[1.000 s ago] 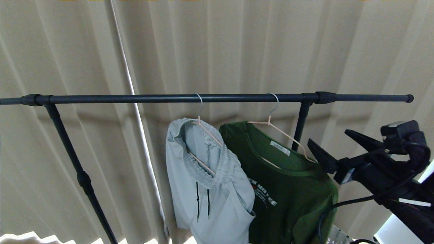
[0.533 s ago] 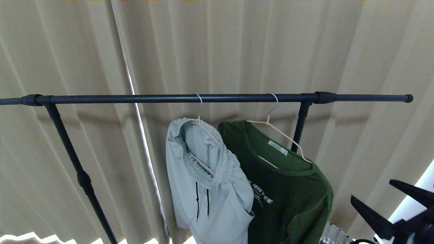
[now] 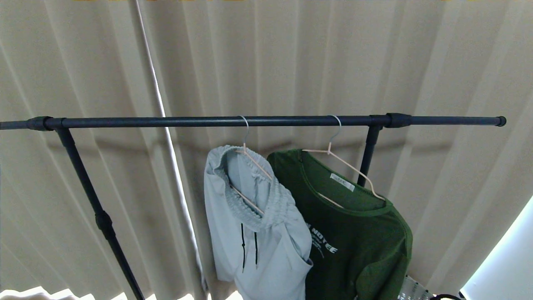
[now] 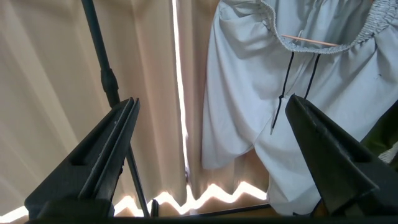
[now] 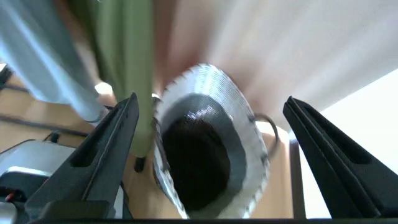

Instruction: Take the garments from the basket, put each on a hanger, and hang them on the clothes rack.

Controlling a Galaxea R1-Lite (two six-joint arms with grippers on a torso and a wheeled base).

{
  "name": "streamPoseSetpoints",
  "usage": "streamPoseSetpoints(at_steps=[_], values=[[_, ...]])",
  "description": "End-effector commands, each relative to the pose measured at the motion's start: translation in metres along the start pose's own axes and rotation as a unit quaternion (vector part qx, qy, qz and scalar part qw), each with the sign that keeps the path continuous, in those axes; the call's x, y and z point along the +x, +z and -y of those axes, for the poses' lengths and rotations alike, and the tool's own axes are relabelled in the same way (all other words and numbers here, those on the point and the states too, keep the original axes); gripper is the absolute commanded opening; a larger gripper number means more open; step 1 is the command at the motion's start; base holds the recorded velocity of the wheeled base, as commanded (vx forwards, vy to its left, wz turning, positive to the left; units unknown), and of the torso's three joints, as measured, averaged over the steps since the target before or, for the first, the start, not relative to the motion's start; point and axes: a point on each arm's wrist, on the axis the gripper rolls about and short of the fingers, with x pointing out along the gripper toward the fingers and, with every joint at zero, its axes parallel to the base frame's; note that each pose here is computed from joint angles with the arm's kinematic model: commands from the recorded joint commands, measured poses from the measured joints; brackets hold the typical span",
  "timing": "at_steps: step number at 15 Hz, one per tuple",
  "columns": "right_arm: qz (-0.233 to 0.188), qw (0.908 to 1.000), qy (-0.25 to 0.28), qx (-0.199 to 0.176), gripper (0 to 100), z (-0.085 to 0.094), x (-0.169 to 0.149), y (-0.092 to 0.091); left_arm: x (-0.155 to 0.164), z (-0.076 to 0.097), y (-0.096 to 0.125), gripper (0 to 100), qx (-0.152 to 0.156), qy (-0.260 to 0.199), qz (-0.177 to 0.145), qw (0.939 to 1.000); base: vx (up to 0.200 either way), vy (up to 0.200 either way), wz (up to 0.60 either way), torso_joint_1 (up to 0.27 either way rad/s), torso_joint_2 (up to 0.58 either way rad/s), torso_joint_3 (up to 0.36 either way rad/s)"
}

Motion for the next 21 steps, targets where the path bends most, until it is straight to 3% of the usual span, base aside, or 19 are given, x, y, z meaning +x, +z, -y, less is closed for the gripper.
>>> streamPoseSetpoints(at_steps=[1, 3, 6, 10, 21], values=[[0.099, 0.9916, -0.066, 0.05, 100, 0.0, -0.023, -0.011, 0.0, 0.0, 0.0, 100, 0.0, 0.0, 0.0, 1.0, 0.0, 0.0, 0.0, 0.0, 0.0, 0.0], [0.153, 0.9849, -0.06, 0.056, 100, -0.001, -0.03, -0.018, 0.0, 0.0, 0.0, 100, 0.0, 0.0, 0.0, 1.0, 0.0, 0.0, 0.0, 0.0, 0.0, 0.0], [0.16, 0.9833, -0.018, 0.086, 100, -0.003, -0.026, -0.019, 0.0, 0.0, 0.0, 100, 0.0, 0.0, 0.0, 1.0, 0.0, 0.0, 0.0, 0.0, 0.0, 0.0], [0.165, 0.9809, 0.082, 0.062, 100, -0.008, -0.024, -0.021, 0.0, 0.0, 0.0, 100, 0.0, 0.0, 0.0, 1.0, 0.0, 0.0, 0.0, 0.0, 0.0, 0.0], [0.179, 0.9777, 0.102, 0.039, 100, -0.009, -0.023, -0.02, 0.0, 0.0, 0.0, 100, 0.0, 0.0, 0.0, 1.0, 0.0, 0.0, 0.0, 0.0, 0.0, 0.0]])
